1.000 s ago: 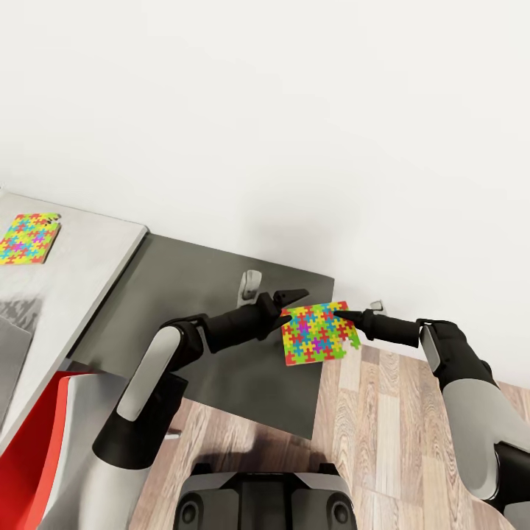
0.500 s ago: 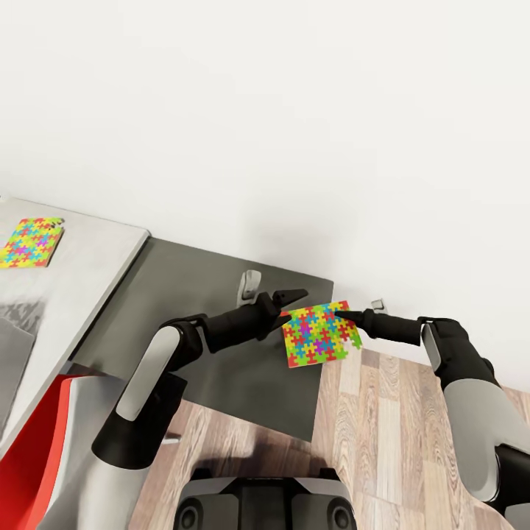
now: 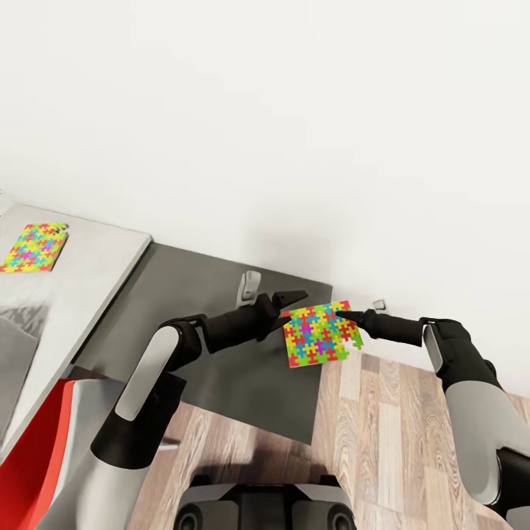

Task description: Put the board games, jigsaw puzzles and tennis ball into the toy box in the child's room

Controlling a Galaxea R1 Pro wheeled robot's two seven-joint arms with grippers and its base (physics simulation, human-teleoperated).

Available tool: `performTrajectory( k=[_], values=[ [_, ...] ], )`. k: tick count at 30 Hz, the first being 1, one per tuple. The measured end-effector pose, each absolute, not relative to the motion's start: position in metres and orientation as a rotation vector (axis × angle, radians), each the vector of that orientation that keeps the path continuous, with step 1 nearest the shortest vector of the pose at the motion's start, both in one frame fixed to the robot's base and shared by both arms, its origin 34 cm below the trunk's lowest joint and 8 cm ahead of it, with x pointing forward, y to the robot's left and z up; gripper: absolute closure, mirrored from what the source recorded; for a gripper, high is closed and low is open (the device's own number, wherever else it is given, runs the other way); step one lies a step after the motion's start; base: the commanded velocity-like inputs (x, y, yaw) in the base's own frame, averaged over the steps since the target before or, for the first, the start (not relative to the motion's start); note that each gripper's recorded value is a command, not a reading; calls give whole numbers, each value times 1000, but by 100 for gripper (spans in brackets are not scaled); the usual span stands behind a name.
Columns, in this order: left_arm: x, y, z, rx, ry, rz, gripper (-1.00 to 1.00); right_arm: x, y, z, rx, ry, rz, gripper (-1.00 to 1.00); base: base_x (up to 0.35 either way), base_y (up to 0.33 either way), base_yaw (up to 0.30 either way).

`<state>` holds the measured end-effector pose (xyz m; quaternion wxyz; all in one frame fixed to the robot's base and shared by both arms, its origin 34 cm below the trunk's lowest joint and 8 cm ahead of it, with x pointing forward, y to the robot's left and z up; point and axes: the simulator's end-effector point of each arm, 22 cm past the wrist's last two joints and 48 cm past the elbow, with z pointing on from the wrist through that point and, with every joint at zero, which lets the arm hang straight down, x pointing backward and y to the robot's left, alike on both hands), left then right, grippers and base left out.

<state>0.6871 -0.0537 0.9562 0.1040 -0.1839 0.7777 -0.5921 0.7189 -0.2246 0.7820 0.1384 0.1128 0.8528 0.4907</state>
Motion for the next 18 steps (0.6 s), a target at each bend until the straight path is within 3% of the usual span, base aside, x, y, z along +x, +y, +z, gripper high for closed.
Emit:
performTrajectory(
  k=[18],
  values=[
    [688,-54,973,-512,2274,-1744,-100,727,-236,805,292,2441,1386,100,0,0,0]
  ],
)
